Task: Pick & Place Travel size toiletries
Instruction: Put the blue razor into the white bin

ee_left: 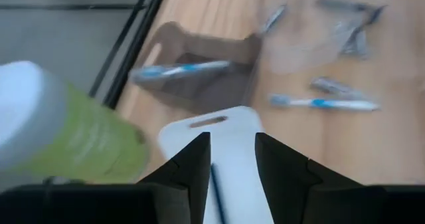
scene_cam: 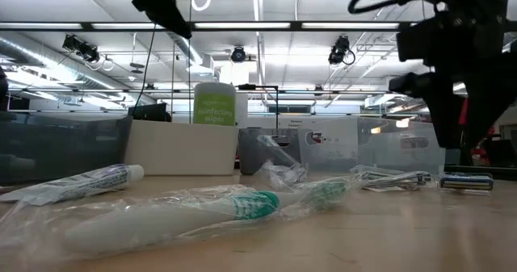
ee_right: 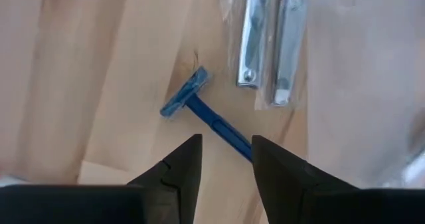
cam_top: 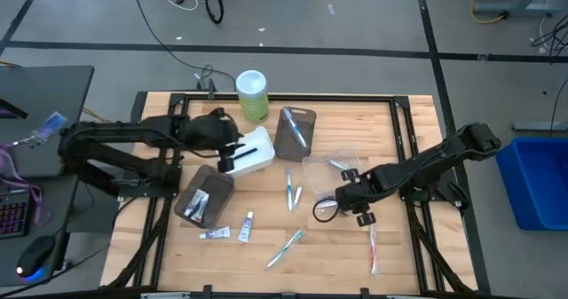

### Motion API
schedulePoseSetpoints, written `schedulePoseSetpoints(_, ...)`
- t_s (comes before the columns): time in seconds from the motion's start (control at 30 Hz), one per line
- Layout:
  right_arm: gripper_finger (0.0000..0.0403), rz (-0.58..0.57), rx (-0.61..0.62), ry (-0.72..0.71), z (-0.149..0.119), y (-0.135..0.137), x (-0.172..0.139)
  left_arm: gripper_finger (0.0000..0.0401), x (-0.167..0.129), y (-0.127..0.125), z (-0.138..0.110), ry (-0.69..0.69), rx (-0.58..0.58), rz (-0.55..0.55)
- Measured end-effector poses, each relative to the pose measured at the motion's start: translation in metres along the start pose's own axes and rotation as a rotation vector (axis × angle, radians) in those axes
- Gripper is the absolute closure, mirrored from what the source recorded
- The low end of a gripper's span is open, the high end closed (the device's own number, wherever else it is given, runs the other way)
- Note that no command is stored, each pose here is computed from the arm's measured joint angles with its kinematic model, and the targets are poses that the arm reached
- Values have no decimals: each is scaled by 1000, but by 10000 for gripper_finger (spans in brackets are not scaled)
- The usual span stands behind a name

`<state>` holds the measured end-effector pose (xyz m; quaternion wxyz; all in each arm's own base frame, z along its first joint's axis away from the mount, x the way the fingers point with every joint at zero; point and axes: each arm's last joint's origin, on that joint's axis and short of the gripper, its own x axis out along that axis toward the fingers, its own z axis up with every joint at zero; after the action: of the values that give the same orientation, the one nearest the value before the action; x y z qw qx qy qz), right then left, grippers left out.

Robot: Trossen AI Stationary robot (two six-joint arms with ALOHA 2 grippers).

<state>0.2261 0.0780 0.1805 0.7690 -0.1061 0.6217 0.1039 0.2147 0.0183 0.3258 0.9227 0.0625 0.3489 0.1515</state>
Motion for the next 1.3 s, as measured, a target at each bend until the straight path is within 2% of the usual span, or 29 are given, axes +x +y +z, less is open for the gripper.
schedulePoseSetpoints(0.07,255,-2,-43,-6,-3,0,5,273,-1,0,-7,-67,-24,-30)
schedulePoseSetpoints(0.17,245,-9,-116,-40,-5,-1,14,273,-2,-1,-18,-85,-57,-39)
schedulePoseSetpoints(0.4,248,-4,-165,-80,-16,0,38,273,4,-2,-29,-52,-76,-17)
schedulePoseSetpoints(0.53,275,-17,-162,-127,-18,0,46,273,10,-4,-30,-32,-54,-15)
schedulePoseSetpoints(0.8,366,10,-65,-186,-13,2,46,273,15,-5,-21,-87,-72,-6)
schedulePoseSetpoints(0.9,367,68,-32,-197,-9,4,44,273,17,-5,-20,-97,-68,14)
schedulePoseSetpoints(1.07,367,78,-26,-261,8,8,28,273,25,-7,-19,-80,-49,17)
schedulePoseSetpoints(1.3,367,-44,1,-391,49,4,-21,273,41,-13,-22,-17,-96,-10)
